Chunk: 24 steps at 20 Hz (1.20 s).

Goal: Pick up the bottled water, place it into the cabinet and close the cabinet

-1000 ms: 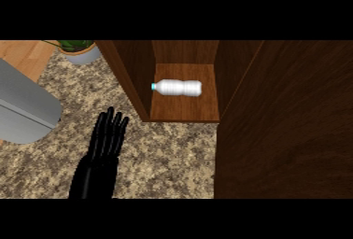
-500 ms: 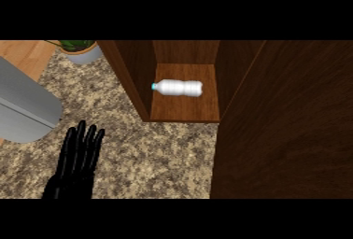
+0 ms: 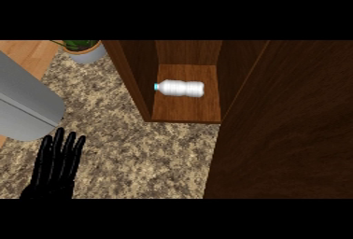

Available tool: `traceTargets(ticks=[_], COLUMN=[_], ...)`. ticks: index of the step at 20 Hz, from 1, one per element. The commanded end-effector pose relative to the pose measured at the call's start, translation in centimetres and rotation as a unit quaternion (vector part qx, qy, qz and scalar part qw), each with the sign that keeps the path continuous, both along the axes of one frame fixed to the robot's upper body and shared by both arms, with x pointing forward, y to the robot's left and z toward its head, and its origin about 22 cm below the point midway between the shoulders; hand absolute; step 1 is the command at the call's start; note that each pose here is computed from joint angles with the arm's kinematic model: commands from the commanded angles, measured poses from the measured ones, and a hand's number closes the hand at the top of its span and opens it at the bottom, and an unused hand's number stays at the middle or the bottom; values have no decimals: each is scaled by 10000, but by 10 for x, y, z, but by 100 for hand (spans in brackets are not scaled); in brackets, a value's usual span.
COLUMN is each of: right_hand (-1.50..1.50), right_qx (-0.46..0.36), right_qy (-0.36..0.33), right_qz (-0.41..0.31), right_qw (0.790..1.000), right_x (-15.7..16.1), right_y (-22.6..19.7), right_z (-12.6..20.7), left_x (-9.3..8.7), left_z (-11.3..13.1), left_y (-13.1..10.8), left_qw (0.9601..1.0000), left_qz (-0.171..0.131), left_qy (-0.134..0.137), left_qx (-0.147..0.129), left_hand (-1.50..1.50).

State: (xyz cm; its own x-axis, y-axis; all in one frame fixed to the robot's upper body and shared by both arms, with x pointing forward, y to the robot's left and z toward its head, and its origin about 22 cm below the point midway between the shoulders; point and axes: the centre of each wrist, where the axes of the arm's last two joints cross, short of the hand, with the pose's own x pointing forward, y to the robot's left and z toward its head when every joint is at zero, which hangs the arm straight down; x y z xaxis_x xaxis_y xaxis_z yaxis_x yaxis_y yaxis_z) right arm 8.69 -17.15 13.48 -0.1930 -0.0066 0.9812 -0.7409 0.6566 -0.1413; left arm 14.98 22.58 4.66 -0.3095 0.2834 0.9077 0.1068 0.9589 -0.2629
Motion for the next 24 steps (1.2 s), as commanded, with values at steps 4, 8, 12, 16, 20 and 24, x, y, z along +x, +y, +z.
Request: traceTargets(ticks=[4, 8, 12, 16, 20, 24], right_hand=[150, 150, 150, 150, 150, 150], right_qx=[50, -14, -236, -289, -284, -367], right_qy=[-781, -856, -932, -962, -963, -1038], right_qz=[296, 332, 335, 381, 532, 538], right_qw=[9965, 9958, 9948, 9942, 9935, 9925], right_x=[1, 8, 18, 25, 27, 33], right_y=[44, 55, 62, 63, 66, 66], right_z=[29, 30, 29, 31, 31, 31], left_x=[-6, -6, -8, -11, -9, -9], left_z=[5, 6, 4, 10, 6, 10], left_y=[18, 24, 27, 32, 38, 40], left_qw=[10000, 10000, 9999, 9999, 9998, 9997], left_qz=[-6, -3, -95, -139, -126, -228], left_qy=[-7, -54, 37, -89, -124, -130], left_qx=[47, -18, -69, -51, -12, -25], left_hand=[-150, -150, -150, -150, -150, -150])
